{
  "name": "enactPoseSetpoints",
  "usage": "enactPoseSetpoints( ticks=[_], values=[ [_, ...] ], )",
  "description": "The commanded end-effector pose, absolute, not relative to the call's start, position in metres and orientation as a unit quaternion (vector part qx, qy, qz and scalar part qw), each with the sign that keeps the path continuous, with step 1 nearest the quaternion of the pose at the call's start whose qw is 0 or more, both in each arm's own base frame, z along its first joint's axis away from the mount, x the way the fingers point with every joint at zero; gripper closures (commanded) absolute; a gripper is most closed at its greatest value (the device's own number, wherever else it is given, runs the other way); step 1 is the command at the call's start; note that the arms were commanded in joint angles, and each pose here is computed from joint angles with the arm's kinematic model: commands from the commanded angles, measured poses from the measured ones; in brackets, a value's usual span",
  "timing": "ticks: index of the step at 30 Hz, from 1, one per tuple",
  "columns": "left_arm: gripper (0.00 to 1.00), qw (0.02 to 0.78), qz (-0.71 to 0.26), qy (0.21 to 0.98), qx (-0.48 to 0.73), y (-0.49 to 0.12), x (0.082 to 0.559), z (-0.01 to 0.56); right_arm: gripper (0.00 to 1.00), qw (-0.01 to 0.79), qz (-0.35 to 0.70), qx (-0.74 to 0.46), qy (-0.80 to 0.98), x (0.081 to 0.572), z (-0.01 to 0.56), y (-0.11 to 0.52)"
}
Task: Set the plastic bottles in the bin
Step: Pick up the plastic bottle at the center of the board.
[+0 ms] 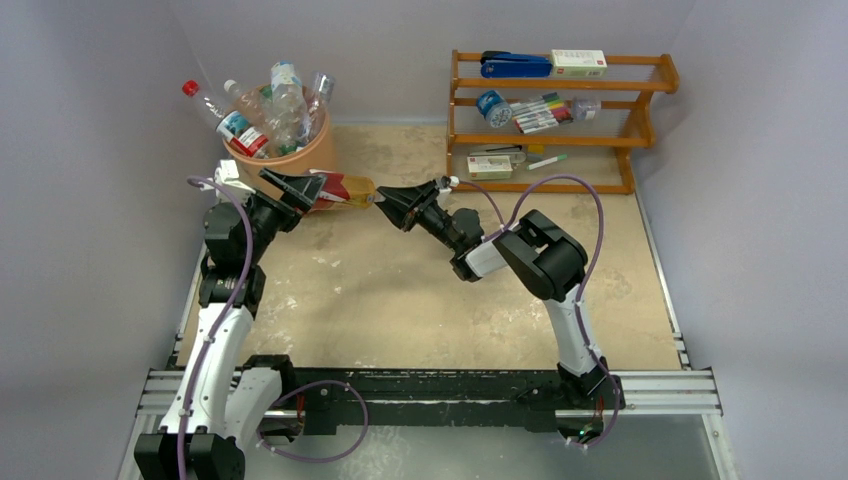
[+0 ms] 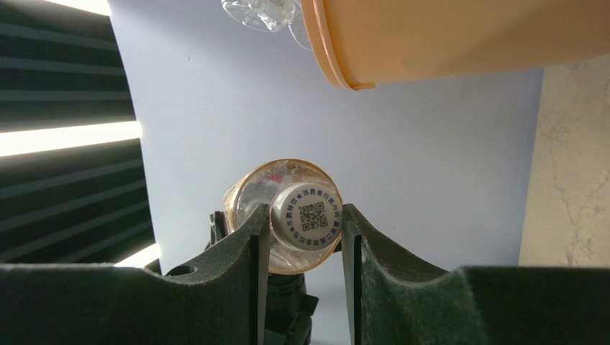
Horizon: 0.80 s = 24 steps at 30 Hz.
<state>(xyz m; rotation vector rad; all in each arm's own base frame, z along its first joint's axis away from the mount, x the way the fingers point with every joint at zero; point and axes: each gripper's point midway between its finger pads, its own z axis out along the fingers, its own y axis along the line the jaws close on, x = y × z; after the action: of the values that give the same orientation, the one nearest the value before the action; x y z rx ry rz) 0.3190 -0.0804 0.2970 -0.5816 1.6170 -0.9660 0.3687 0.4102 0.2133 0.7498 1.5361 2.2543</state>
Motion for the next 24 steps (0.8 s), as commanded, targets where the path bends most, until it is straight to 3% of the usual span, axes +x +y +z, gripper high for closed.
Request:
enactPoseSetpoints(
  ticks=[1,9,13,18,21,24],
  values=[
    [0.00,0.573,-0.406,0.673,-0.232,-0.080,0.317,0.306,0.74,0.173,0.826,0.235,0.483,0.366,0.255,0.409],
    [0.00,0.572,-0.408,0.671,-0.236,-0.080,0.318,0.306,0.75,0.168,0.820,0.243,0.490,0.373,0.248,0.420],
    [0.07,0.567,-0.410,0.674,-0.238,-0.081,0.319,0.303,0.75,0.165,0.815,0.245,0.498,0.377,0.243,0.425],
    [0.22,0.563,-0.411,0.676,-0.240,-0.082,0.320,0.301,0.75,0.159,0.817,0.248,0.497,0.379,0.239,0.428],
    [0.38,0.559,-0.414,0.677,-0.241,-0.083,0.323,0.298,0.75,0.159,0.817,0.246,0.498,0.378,0.240,0.429],
    [0.48,0.556,-0.410,0.681,-0.244,-0.083,0.328,0.296,0.74,0.160,0.818,0.241,0.496,0.375,0.241,0.429]
  ],
)
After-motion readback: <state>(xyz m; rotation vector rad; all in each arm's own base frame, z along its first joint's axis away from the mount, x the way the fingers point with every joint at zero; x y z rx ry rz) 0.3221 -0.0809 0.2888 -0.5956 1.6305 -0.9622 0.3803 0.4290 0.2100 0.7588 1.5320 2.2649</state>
